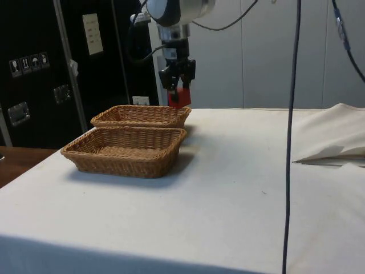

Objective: Pick up the red cube and place it into the right basket.

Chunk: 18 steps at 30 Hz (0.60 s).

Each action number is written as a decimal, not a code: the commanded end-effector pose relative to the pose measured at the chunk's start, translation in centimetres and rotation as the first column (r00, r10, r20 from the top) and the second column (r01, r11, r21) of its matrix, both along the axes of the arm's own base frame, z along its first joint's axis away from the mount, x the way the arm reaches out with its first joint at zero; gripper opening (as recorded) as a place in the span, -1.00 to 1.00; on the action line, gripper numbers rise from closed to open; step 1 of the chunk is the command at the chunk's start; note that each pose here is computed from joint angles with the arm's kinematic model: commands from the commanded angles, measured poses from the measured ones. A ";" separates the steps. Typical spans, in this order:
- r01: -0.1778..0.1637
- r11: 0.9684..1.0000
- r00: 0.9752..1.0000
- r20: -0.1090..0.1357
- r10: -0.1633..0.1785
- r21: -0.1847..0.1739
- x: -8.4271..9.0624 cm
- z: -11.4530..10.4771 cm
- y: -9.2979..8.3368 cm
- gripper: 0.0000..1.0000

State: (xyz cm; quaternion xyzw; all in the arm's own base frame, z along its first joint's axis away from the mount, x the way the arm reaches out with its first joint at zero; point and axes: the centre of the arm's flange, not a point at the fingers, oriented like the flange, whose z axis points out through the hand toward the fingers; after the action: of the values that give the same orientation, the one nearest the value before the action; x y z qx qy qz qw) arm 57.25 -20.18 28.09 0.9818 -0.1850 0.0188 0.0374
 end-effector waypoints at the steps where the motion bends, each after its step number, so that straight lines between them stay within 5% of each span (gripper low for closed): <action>1: 0.000 1.000 1.000 0.017 0.000 0.009 0.4 -0.1 0.1 -0.90; 2: 0.002 1.000 1.000 0.008 -0.002 0.001 0.3 -0.2 0.0 -0.90; 9: 0.006 1.000 0.998 0.062 -0.006 0.005 1.8 -1.0 -0.2 -0.90; 10: 0.008 1.000 0.999 0.049 -0.008 -0.004 1.6 -1.0 -0.2 -0.90; 14: 0.009 1.000 0.996 0.083 -0.010 0.003 2.9 -1.7 -0.5 -0.90; 18: 0.011 1.000 0.996 0.092 -0.011 0.000 4.0 -2.6 -0.6 -0.90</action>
State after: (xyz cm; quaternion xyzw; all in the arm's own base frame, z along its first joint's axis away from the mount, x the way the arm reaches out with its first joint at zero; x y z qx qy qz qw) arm 61.06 -20.81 25.63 0.9788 -0.1925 0.0612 0.0344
